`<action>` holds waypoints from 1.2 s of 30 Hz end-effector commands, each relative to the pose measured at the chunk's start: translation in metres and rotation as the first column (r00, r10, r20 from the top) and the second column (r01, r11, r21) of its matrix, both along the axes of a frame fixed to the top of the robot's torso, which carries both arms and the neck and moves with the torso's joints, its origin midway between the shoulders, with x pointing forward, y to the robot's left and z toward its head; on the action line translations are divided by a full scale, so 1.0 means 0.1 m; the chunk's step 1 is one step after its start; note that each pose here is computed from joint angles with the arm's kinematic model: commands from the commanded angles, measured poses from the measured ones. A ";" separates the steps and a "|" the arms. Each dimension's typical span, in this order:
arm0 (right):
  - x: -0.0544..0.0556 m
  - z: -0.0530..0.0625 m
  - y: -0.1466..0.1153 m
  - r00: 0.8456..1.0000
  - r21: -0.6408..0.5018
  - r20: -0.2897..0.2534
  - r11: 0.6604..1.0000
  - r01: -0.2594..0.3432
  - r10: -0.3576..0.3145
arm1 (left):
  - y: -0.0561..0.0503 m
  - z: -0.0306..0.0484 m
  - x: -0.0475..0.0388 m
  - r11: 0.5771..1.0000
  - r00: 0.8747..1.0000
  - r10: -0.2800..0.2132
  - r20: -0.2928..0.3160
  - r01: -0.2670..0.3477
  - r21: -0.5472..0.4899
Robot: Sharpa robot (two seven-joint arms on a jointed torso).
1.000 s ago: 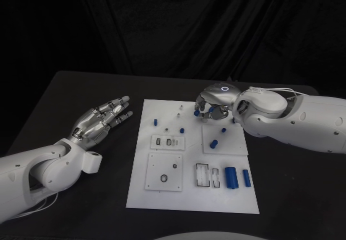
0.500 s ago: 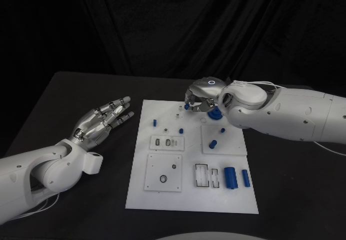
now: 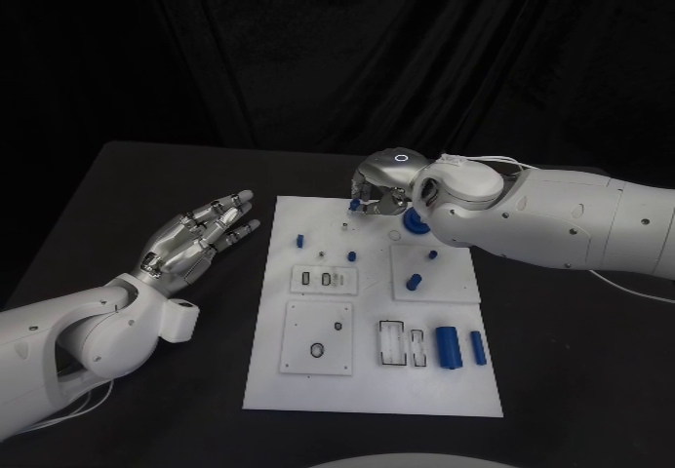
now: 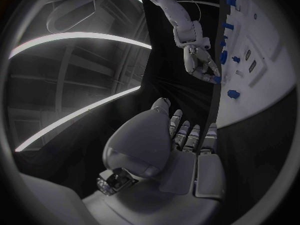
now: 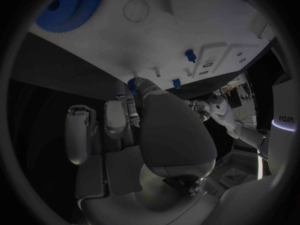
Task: Assemble the parts on the task board
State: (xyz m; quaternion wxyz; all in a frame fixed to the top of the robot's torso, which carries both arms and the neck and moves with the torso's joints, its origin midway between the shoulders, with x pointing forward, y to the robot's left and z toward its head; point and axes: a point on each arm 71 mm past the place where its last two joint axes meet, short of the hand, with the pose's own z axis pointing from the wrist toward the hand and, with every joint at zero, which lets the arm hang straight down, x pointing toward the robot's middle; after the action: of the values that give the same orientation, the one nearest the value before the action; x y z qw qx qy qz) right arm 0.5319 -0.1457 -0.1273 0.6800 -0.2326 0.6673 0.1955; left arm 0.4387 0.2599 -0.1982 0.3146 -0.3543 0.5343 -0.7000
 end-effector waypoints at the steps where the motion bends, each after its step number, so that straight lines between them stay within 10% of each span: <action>1: 0.01 -0.02 0.00 1.000 -0.001 -0.007 1.000 0.020 -0.020 | -0.01 0.068 -0.007 0.999 0.998 -0.001 0.067 0.004 -0.052; 36: 0.07 -0.16 0.05 0.995 -0.039 -0.085 0.998 0.046 -0.050 | -0.01 0.044 0.032 0.999 0.998 -0.005 0.060 0.008 -0.045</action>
State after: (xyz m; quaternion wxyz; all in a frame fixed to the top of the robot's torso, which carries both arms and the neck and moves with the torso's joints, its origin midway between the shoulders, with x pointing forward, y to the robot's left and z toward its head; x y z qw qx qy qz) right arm 0.5387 -0.1391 -0.1399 0.6578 -0.2247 0.6942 0.1866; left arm 0.4425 0.2595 -0.1999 0.3147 -0.3532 0.5354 -0.6997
